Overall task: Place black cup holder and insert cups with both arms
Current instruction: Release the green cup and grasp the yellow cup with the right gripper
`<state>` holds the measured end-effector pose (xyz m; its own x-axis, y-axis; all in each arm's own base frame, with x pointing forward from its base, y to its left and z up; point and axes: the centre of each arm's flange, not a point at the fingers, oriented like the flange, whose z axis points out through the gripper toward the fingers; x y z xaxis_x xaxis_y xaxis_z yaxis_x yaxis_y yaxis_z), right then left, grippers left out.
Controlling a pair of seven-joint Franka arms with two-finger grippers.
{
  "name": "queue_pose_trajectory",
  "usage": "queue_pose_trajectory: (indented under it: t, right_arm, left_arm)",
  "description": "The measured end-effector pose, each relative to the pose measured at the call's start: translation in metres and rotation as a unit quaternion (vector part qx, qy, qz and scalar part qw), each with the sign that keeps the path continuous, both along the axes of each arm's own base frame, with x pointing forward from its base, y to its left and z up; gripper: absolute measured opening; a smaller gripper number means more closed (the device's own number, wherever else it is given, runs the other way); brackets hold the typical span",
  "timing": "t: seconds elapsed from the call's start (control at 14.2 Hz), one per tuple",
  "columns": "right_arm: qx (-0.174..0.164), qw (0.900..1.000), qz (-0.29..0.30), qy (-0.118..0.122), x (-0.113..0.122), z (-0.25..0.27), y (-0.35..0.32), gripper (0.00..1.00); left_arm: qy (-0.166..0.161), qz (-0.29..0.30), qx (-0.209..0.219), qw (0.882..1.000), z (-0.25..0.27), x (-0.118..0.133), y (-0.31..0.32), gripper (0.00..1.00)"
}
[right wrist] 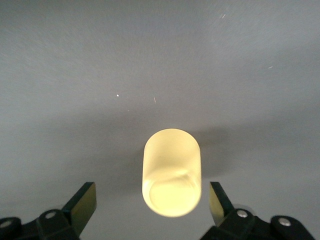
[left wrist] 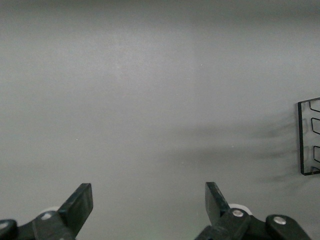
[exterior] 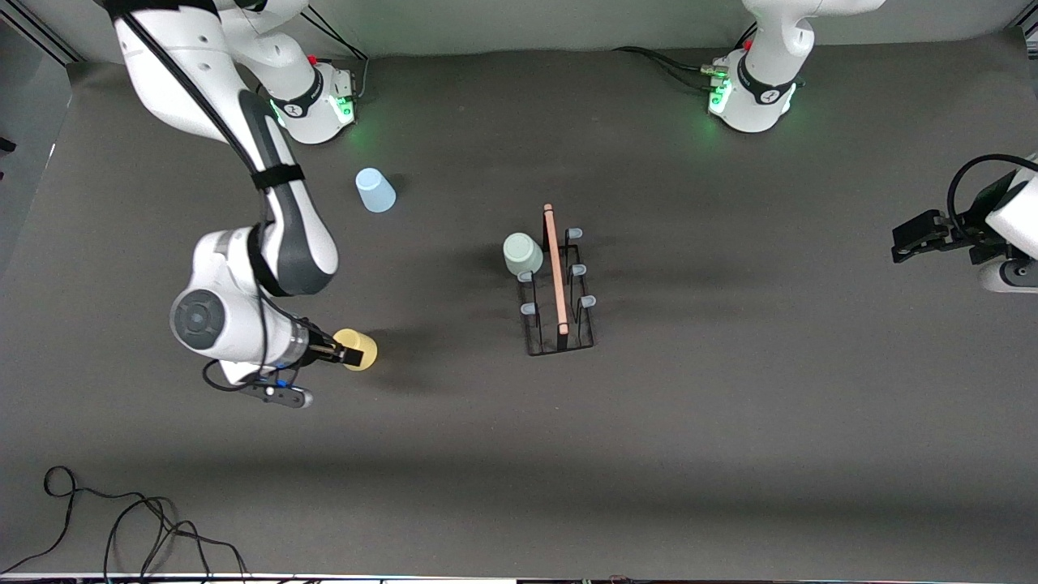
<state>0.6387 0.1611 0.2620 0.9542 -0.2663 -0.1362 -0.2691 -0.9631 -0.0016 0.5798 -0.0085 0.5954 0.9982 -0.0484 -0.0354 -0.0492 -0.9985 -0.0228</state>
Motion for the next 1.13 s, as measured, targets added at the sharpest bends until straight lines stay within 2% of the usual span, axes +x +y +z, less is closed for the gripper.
queue_pose_trajectory:
  t: [0.21, 0.42, 0.92, 1.06, 1.13]
  right_arm:
    - [-0.015, 1.0, 0.006, 0.017, -0.005, -0.043, 0.005, 1.0]
    - [-0.023, 0.999, 0.004, 0.027, -0.009, -0.065, 0.0, 1.0]
    - [-0.024, 0.999, 0.003, 0.024, -0.01, -0.067, -0.001, 0.97]
    - [-0.022, 1.0, 0.009, 0.021, -0.009, -0.063, 0.0, 0.76]
    - [-0.019, 1.0, 0.011, 0.017, -0.008, -0.059, 0.0, 0.7]
  left_arm:
    - [0.001, 0.0, 0.0, 1.0, -0.001, 0.0, 0.0, 1.0]
    - [0.001, 0.0, 0.0, 1.0, -0.001, 0.0, 0.0, 1.0]
    - [0.001, 0.0, 0.0, 1.0, -0.002, 0.001, 0.0, 1.0]
    - [0.002, 0.0, 0.0, 1.0, -0.002, 0.001, 0.0, 1.0]
    - [0.002, 0.0, 0.0, 1.0, -0.002, 0.001, 0.0, 1.0]
